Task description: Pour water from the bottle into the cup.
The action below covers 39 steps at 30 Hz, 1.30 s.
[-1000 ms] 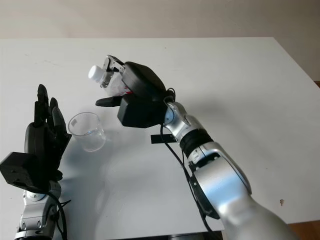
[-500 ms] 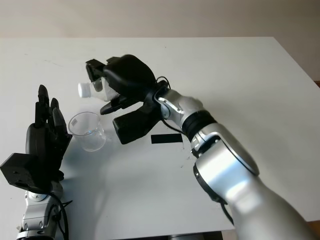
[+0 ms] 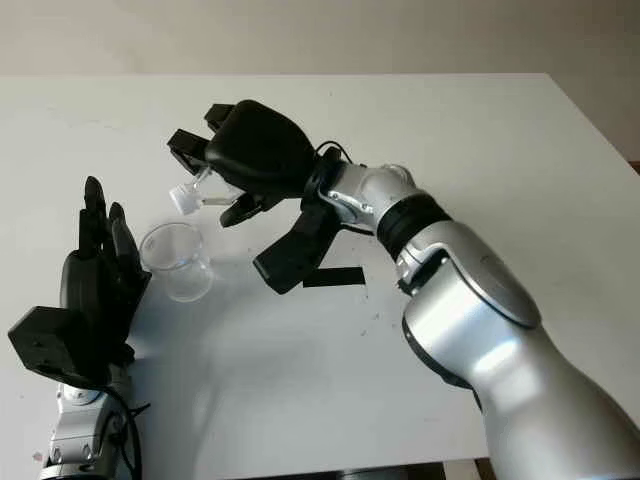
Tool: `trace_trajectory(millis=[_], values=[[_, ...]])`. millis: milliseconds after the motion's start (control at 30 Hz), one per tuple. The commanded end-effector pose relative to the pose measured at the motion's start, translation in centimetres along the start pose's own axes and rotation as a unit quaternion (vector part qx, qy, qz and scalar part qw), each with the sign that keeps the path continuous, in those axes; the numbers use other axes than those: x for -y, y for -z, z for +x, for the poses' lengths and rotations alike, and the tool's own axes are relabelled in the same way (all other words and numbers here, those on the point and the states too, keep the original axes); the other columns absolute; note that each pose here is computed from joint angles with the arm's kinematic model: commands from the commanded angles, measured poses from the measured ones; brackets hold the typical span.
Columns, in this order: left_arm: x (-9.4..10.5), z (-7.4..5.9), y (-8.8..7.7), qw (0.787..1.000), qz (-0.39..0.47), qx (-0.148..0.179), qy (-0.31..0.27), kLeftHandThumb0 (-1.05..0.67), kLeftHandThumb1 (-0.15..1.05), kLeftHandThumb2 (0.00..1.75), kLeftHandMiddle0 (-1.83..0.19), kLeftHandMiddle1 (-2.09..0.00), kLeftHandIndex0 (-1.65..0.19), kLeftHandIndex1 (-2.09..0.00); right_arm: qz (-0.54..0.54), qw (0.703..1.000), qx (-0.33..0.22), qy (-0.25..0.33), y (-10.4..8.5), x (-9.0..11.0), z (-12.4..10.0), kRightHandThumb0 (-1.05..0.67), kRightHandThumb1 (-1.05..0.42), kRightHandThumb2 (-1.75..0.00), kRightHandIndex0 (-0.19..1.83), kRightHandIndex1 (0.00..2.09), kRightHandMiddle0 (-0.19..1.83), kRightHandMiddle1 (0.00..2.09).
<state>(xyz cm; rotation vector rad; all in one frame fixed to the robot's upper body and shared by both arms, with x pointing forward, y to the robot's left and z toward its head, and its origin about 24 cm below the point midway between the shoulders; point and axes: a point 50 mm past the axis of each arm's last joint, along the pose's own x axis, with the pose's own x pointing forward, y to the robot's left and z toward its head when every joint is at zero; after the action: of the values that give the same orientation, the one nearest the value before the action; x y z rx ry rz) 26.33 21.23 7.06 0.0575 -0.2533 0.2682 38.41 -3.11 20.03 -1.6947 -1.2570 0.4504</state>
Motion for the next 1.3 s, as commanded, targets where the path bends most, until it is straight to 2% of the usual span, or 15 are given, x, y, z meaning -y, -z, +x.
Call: trace_trajectory(millis=[0, 100, 300, 467, 867, 967, 1033, 1100, 1200, 1267], values=[[0.4, -0.3, -0.1, 1.0, 0.001, 0.004, 0.004, -0.69, 1.05, 0.72, 0.12, -0.16, 0.09, 0.0, -0.034, 0.999, 0.013, 0.01, 0.9, 1.5, 0.6, -0.34, -1.04, -0.11, 1.14, 2.09, 0.6, 2.09], [0.5, -0.3, -0.1, 1.0, -0.001, 0.004, 0.005, -0.69, 1.05, 0.72, 0.13, -0.17, 0.11, 0.0, -0.05, 0.998, 0.029, 0.009, 0.7, 1.7, 0.8, -0.36, -1.03, -0.08, 1.12, 2.09, 0.58, 2.09], [0.7, -0.5, -0.1, 1.0, 0.001, 0.004, 0.005, -0.68, 1.05, 0.74, 0.15, -0.18, 0.12, 0.0, -0.079, 0.995, 0.057, 0.02, 0.2, 1.6, 0.9, -0.36, -1.04, -0.06, 1.27, 2.09, 0.77, 2.09], [0.7, -0.6, 0.0, 1.0, 0.0, 0.002, 0.005, -0.68, 1.05, 0.75, 0.17, -0.19, 0.13, 0.0, -0.08, 0.995, 0.059, 0.026, -0.1, 1.7, 1.2, -0.35, -1.05, -0.08, 1.19, 2.09, 0.68, 2.09], [0.7, -0.5, 0.0, 1.0, -0.005, 0.0, 0.007, -0.68, 1.05, 0.73, 0.18, -0.2, 0.14, 0.0, -0.084, 0.992, 0.062, 0.065, -0.2, 2.2, 1.3, -0.37, -1.05, -0.13, 1.24, 2.09, 0.78, 2.09], [0.6, -0.4, -0.1, 1.0, 0.001, 0.005, 0.003, -0.69, 1.05, 0.73, 0.17, -0.2, 0.13, 0.0, -0.055, 0.994, 0.042, 0.081, -0.1, 2.3, 1.3, -0.36, -1.04, -0.12, 1.26, 2.09, 0.79, 2.09], [0.5, -0.3, -0.1, 1.0, -0.003, 0.006, 0.002, -0.68, 1.05, 0.73, 0.17, -0.21, 0.12, 0.0, 0.013, 0.996, 0.01, 0.087, 0.2, 2.4, 1.0, -0.33, -1.04, -0.12, 1.25, 2.09, 0.8, 2.09], [0.5, -0.3, -0.1, 1.0, -0.006, 0.006, 0.003, -0.69, 1.05, 0.72, 0.17, -0.21, 0.12, 0.0, 0.078, 0.992, -0.02, 0.1, 0.7, 2.6, 0.6, -0.31, -1.04, -0.14, 1.16, 2.09, 0.71, 2.09], [0.4, -0.3, -0.2, 1.0, -0.002, 0.007, 0.001, -0.7, 1.05, 0.71, 0.17, -0.23, 0.1, 0.0, 0.178, 0.969, -0.081, 0.149, 1.8, 3.0, -0.4, -0.21, -1.0, -0.1, 1.05, 2.09, 0.69, 2.09], [0.3, -0.3, -0.3, 1.0, -0.002, 0.008, 0.001, -0.7, 1.05, 0.71, 0.17, -0.24, 0.1, 0.0, 0.261, 0.942, -0.127, 0.168, 2.6, 3.1, -1.0, -0.16, -1.02, -0.11, 1.05, 2.09, 0.75, 2.09]])
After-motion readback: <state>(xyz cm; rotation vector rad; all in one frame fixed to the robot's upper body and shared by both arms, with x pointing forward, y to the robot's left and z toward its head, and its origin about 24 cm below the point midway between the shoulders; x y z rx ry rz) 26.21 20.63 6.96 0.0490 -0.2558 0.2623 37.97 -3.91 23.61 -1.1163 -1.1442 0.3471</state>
